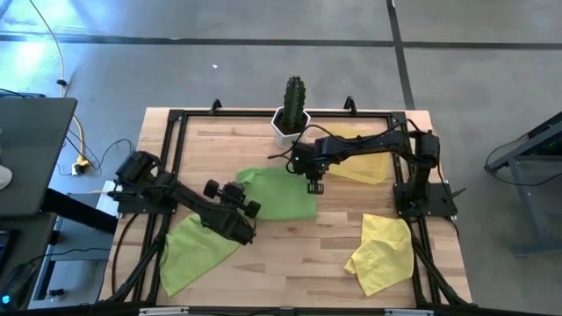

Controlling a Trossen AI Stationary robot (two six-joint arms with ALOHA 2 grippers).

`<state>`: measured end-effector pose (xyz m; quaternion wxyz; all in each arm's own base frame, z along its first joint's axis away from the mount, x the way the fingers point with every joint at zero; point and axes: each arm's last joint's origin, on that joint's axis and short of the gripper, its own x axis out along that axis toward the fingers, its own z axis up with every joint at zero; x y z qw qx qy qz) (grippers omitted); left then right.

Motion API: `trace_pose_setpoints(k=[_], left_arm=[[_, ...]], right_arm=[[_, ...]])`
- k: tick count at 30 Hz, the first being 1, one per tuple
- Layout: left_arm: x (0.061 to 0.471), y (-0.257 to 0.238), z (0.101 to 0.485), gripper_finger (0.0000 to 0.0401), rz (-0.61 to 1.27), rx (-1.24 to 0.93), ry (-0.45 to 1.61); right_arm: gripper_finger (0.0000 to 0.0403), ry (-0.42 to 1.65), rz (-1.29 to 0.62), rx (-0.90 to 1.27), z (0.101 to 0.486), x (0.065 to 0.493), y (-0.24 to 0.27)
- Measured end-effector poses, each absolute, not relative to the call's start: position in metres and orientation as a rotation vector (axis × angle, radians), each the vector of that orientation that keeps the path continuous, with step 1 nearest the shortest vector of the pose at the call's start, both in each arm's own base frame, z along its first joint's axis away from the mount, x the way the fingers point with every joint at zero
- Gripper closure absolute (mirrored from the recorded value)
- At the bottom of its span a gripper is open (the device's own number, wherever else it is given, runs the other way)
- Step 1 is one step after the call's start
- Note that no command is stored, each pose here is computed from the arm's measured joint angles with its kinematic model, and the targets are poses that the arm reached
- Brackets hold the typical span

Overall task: Roll microfiber towels into tight, uniform cylinder then place into a basket
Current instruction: Roll the green towel

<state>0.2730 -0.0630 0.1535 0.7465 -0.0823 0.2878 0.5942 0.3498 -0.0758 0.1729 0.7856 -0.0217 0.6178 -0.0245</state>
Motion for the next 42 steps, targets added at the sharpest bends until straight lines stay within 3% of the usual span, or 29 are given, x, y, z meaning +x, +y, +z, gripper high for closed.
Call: trace_pose_setpoints(k=[35,42], left_arm=[[0.278,-0.036,0.157,0.04,1.368,-0.057,0.587],[0.278,-0.036,0.157,0.04,1.364,-0.048,0.597]], right_arm=[[0.0401,1.314,-0.234,-0.145,0.168,0.355,-0.089],[0.033,1.324,-0.231,-0.146,0.168,0.354,-0.088]])
